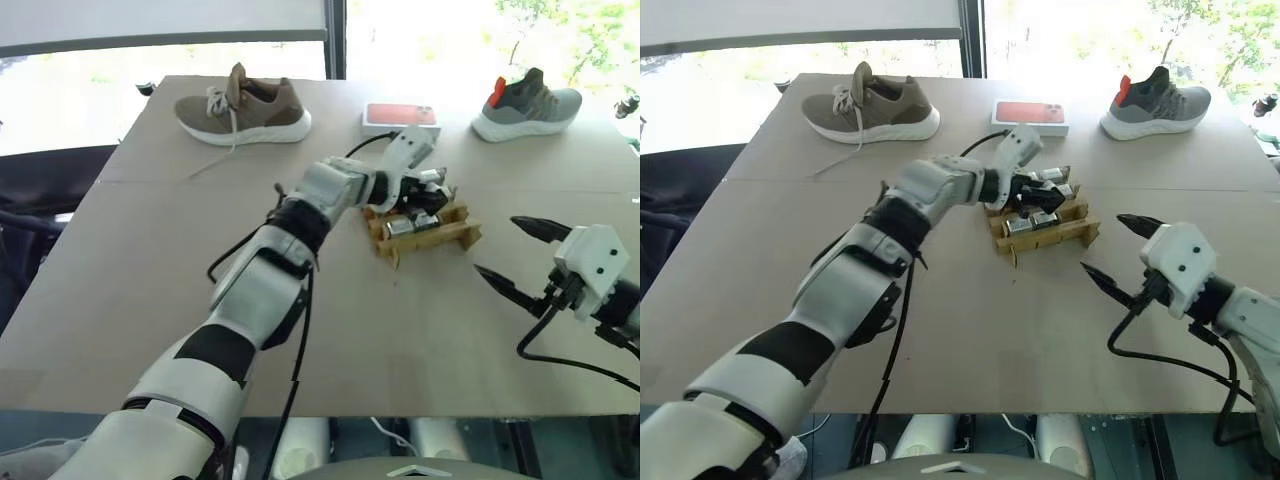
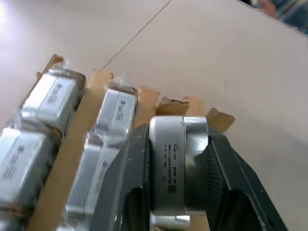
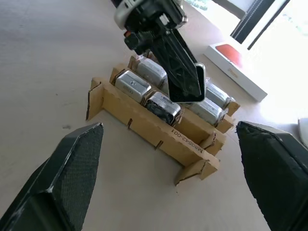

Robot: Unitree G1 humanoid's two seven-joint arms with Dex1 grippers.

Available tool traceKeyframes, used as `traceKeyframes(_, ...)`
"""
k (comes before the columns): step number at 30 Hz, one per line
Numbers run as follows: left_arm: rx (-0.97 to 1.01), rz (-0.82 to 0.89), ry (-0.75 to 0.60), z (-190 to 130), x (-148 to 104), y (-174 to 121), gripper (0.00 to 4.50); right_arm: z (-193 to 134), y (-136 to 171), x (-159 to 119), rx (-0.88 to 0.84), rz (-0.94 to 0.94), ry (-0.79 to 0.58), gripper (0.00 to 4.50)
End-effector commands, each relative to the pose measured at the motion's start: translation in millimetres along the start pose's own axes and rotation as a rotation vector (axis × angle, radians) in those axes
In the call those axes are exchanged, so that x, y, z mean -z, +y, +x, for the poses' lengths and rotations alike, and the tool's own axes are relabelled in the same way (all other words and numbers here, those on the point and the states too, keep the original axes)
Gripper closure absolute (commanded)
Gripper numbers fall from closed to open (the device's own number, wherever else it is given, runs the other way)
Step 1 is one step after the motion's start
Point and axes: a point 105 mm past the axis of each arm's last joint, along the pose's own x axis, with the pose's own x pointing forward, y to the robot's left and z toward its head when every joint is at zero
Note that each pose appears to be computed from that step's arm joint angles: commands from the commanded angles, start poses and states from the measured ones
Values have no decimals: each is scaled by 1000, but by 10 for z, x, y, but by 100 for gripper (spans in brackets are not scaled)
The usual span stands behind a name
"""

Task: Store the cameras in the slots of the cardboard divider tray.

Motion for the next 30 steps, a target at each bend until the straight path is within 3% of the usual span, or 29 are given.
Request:
traceKeyframes(1, -33, 134, -35, 99, -184, -28, 371, -41, -9, -135, 51, -29, -41, 10)
traceKeyframes(6, -39, 207, 5, 272, -114, -138, 371, -67, 20, -142, 88, -32, -34, 10)
traceKeyframes(16, -49, 369, 229, 229, 225, -44, 371, -89, 52, -143, 113, -35, -24, 10)
traceKeyframes(25, -73, 440, 318, 183, 167, 2, 371, -62, 65, -158, 114, -41, -28, 10)
traceKeyframes(30, -91, 323, 131, 168, -255, -39, 148, -64, 97, -162, 109, -40, -25, 0)
